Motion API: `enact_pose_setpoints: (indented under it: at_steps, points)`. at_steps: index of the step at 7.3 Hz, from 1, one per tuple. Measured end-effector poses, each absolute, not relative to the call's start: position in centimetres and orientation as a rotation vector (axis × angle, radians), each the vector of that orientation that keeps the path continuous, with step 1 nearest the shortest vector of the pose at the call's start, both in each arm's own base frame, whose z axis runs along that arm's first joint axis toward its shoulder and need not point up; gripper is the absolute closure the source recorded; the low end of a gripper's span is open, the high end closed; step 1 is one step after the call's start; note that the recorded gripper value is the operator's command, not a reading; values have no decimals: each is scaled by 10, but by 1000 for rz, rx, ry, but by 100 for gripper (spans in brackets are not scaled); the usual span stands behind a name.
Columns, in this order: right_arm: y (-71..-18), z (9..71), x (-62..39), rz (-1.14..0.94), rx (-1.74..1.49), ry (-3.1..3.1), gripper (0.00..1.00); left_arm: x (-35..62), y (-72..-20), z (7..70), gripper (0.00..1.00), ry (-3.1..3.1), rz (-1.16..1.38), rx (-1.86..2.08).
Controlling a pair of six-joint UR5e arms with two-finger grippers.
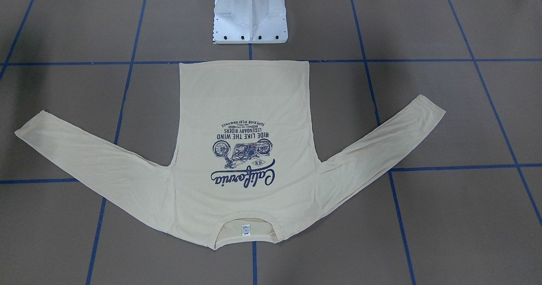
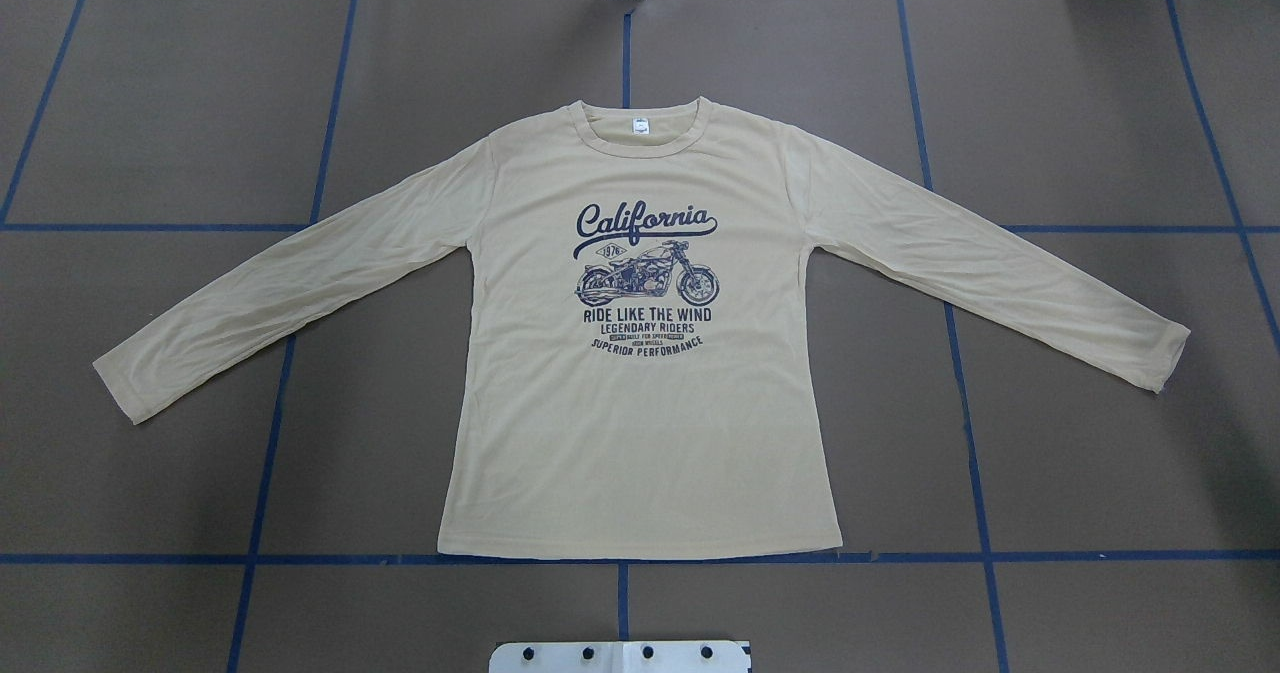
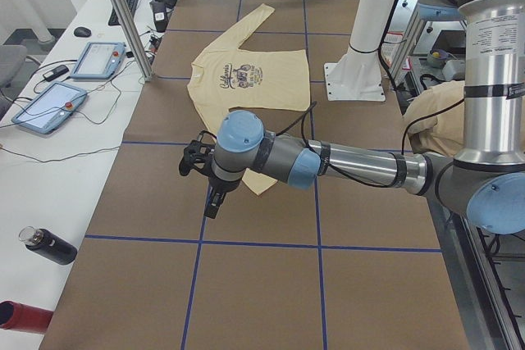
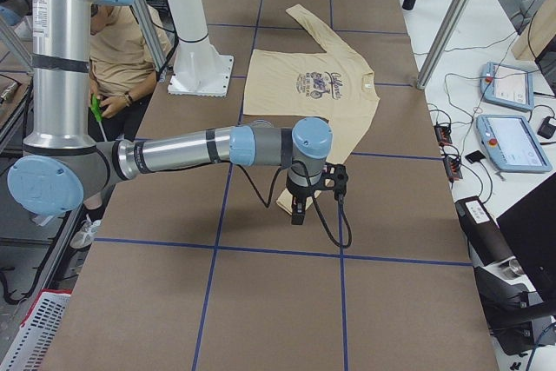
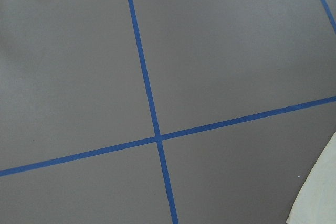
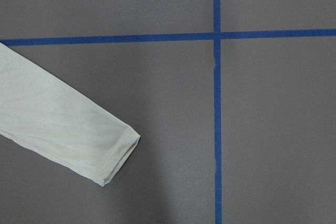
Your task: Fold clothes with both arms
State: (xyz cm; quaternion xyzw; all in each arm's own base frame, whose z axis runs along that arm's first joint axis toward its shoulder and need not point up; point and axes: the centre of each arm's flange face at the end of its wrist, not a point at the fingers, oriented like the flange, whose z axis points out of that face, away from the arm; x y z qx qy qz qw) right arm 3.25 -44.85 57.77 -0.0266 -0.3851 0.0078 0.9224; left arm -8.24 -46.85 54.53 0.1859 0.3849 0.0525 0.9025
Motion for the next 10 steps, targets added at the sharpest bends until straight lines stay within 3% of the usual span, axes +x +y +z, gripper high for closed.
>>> enact_pose_setpoints:
  at_steps: [5, 10]
  points:
    - [-450, 573, 27, 1, -27, -803, 0, -77, -437, 542, 0, 809, 137, 404]
    - [-461, 595, -61, -27, -21, -833, 2, -68, -426, 533, 0, 893, 173, 433]
